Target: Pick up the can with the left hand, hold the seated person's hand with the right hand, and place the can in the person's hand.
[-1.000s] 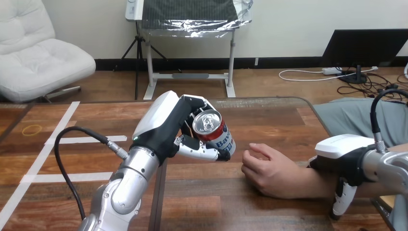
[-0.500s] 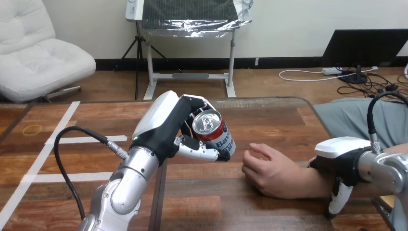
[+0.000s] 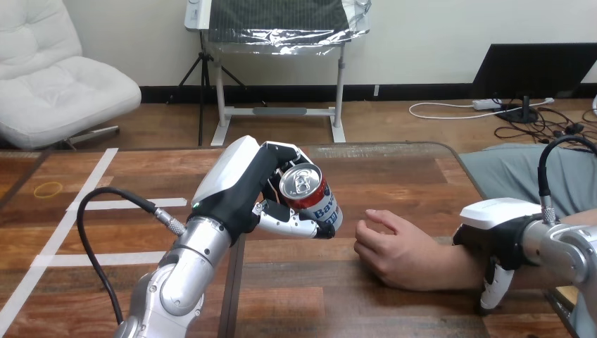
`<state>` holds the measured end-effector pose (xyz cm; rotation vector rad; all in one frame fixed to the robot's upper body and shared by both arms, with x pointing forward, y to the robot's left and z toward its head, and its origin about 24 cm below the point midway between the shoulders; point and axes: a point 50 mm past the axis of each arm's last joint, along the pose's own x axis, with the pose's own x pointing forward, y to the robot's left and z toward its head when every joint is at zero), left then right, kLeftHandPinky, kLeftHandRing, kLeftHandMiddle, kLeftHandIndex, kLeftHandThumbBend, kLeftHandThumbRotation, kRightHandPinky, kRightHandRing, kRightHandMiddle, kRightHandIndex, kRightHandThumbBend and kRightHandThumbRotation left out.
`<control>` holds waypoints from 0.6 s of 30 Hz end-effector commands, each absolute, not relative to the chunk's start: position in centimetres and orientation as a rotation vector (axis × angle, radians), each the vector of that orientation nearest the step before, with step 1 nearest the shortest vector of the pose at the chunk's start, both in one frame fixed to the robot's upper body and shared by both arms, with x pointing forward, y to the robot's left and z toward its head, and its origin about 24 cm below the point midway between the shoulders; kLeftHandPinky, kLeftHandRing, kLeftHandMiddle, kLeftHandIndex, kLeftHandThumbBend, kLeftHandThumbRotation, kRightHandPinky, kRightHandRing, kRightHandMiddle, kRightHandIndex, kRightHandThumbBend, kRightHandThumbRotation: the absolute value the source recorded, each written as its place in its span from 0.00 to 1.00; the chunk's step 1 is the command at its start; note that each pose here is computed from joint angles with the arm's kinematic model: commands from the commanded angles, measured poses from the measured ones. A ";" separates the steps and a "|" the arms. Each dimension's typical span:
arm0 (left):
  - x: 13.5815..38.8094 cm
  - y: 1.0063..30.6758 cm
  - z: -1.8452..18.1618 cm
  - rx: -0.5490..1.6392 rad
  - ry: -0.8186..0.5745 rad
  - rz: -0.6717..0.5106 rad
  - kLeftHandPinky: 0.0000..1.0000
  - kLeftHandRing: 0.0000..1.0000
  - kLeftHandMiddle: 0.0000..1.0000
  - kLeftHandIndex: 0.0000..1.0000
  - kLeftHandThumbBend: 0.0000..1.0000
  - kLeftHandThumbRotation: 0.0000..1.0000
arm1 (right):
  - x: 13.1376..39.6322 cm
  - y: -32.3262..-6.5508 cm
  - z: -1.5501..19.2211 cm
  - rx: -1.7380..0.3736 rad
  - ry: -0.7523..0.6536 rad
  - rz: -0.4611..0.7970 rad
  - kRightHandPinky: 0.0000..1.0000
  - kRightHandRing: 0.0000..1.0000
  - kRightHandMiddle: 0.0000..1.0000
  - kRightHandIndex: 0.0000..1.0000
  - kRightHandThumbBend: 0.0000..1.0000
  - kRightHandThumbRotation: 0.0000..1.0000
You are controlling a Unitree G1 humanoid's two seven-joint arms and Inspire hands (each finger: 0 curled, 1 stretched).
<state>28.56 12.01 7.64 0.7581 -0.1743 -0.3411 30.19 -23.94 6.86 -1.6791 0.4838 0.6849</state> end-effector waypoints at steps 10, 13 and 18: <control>29.1 12.1 10.5 0.758 -0.285 -0.298 0.32 0.38 0.45 0.49 0.63 0.00 | 30.9 -23.3 6.5 -1.682 0.487 0.677 0.38 0.50 0.60 0.53 0.70 0.02; 29.1 12.1 10.5 0.758 -0.287 -0.297 0.32 0.38 0.45 0.49 0.63 0.00 | 30.9 -23.3 6.3 -1.687 0.502 0.676 0.39 0.50 0.61 0.53 0.70 0.02; 29.1 12.1 10.5 0.761 -0.287 -0.296 0.32 0.38 0.45 0.49 0.63 0.00 | 30.8 -23.5 5.9 -1.700 0.535 0.671 0.38 0.49 0.60 0.53 0.70 0.02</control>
